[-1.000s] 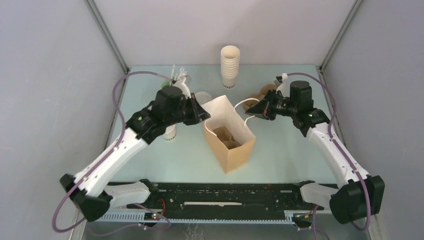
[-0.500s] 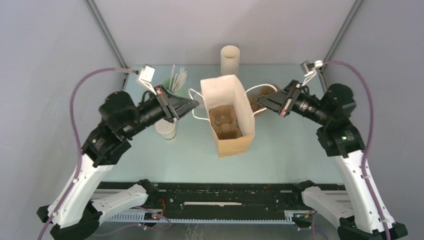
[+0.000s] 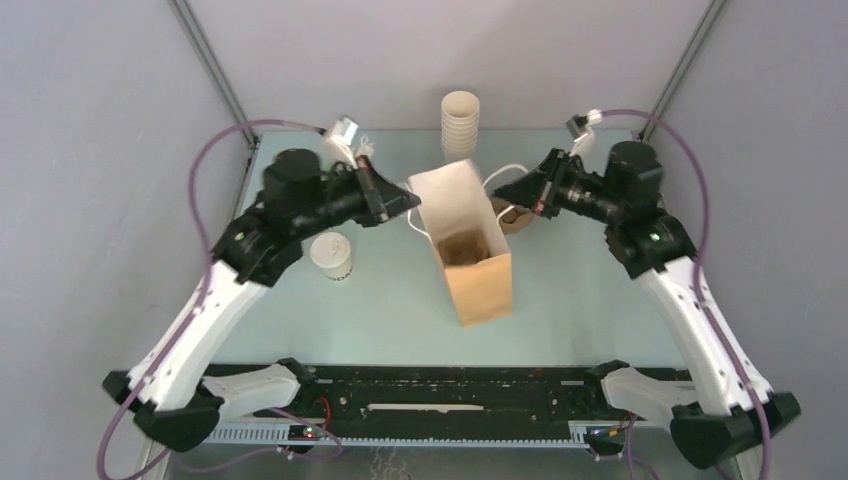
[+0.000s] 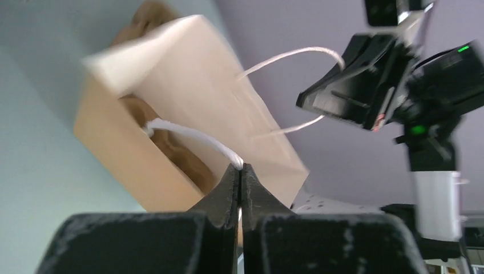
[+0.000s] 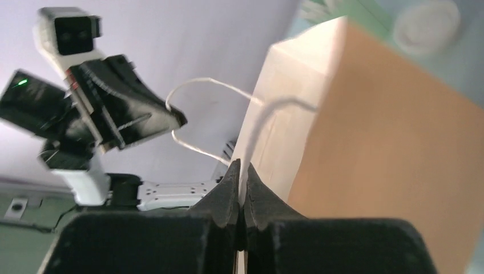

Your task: Pack the takeout coffee

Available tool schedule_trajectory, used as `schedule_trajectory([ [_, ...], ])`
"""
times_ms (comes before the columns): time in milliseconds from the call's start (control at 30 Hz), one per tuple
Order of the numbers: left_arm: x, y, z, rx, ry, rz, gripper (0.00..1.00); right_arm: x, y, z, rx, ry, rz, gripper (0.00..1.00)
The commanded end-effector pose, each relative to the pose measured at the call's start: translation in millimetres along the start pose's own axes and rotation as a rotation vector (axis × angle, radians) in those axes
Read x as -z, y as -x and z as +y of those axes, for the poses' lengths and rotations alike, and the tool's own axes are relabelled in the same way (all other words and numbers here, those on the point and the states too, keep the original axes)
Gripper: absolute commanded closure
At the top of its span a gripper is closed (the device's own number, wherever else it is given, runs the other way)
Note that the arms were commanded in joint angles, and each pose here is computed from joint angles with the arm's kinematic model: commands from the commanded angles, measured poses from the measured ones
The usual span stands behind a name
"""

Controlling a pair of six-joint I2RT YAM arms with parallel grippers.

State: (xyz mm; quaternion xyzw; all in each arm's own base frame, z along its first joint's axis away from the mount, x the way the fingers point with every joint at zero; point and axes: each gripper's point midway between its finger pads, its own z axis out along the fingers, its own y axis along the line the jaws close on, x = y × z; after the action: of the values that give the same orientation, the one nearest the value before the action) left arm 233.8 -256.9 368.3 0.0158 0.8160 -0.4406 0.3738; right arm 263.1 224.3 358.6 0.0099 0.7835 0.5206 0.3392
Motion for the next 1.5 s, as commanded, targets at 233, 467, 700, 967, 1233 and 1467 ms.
schedule_trajectory([
  [233,0.8,-33.2,50.2,0.064,0.036,-0.012,1.00,2.1,-24.4,-49.5,-0.024,-0.035,-0.016,0.97],
  [467,-1.4,-5.9,35.1,-0.022,0.038,-0.032,1.00,-5.4,15.3,-38.7,0.030,0.018,-0.044,0.97],
  [700,20.9,16.8,-14.5,-0.063,-0.111,-0.072,1.00,8.8,47.5,43.1,0.222,0.231,-0.024,0.97],
  [967,22.5,-28.7,18.2,-0.017,-0.098,-0.009,1.00,9.3,42.7,46.6,0.277,0.296,0.028,1.00],
  [1233,29.5,-36.3,25.9,-0.114,-0.096,-0.010,1.00,5.6,20.3,34.6,0.345,0.283,0.090,1.00],
  [1467,13.7,-70.6,56.0,-0.149,-0.027,0.158,1.00,-14.1,-6.7,21.6,0.398,0.335,0.146,1.00],
])
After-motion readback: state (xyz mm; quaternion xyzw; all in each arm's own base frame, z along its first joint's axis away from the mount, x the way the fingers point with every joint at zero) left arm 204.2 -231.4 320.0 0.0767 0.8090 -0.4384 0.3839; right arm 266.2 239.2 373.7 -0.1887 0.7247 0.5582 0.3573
